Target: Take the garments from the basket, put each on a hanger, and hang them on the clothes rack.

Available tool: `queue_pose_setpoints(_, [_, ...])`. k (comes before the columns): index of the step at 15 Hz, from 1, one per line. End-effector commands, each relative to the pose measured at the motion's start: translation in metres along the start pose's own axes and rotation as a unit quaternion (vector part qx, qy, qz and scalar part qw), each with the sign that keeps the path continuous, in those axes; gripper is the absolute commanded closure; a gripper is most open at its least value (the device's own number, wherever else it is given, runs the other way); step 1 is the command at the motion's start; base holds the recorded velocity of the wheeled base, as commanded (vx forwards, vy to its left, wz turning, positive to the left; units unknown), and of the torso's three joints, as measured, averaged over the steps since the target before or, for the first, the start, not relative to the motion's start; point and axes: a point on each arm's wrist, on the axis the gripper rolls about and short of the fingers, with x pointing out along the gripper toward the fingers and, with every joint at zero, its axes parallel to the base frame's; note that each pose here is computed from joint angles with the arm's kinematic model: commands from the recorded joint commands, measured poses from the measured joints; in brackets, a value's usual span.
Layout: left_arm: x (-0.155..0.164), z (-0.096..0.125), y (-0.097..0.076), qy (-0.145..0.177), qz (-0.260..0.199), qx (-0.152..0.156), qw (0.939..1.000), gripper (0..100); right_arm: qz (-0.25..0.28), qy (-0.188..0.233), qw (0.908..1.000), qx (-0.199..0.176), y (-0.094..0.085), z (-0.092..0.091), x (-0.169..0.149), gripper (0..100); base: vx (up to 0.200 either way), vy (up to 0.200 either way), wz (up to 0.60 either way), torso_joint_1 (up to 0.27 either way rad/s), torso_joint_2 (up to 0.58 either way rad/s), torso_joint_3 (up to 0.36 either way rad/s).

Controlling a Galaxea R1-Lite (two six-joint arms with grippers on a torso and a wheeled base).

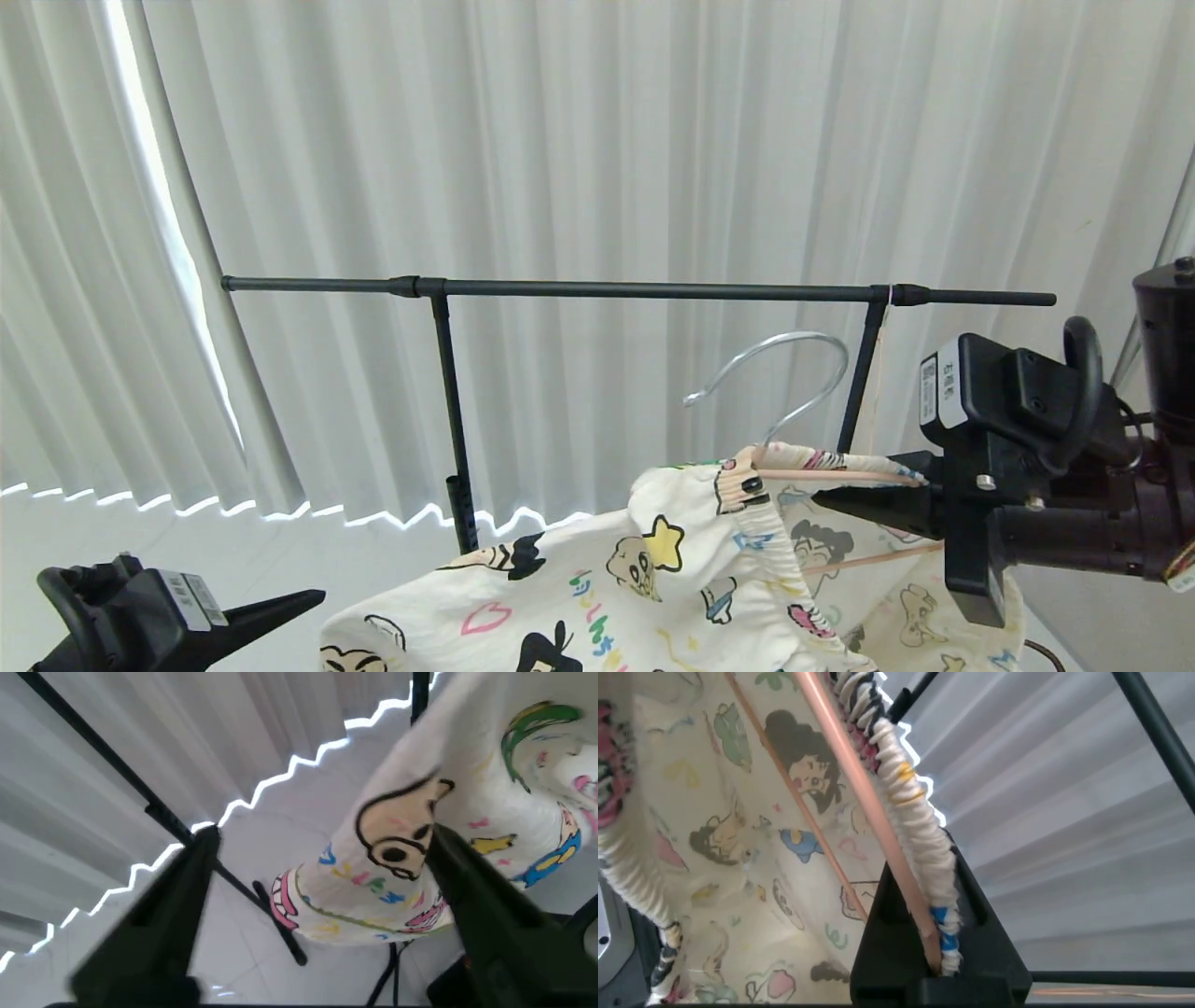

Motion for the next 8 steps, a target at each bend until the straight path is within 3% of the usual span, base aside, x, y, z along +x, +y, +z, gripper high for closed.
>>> queue_pose_setpoints(1, [0.005,0.0,0.0,0.013,-0.003,0.001,0.9999,100,-0.002,-0.006,1.0,-0.002,0.001,0.001,-0.005,100,0.0,0.0,0.0,0.0,0.0,0.0])
queue_pose_setpoints(5, [0.006,-0.006,0.009,0.034,0.04,-0.024,0.9983,100,-0.004,-0.004,1.0,-0.002,0.002,0.0,-0.006,100,0.0,0.0,0.0,0.0,0.0,0.0])
queue_pose_setpoints(8, [0.007,-0.017,0.027,0.073,0.116,-0.069,0.9881,100,-0.013,0.0,0.9999,0.002,0.003,-0.002,-0.008,100,0.0,0.0,0.0,0.0,0.0,0.0])
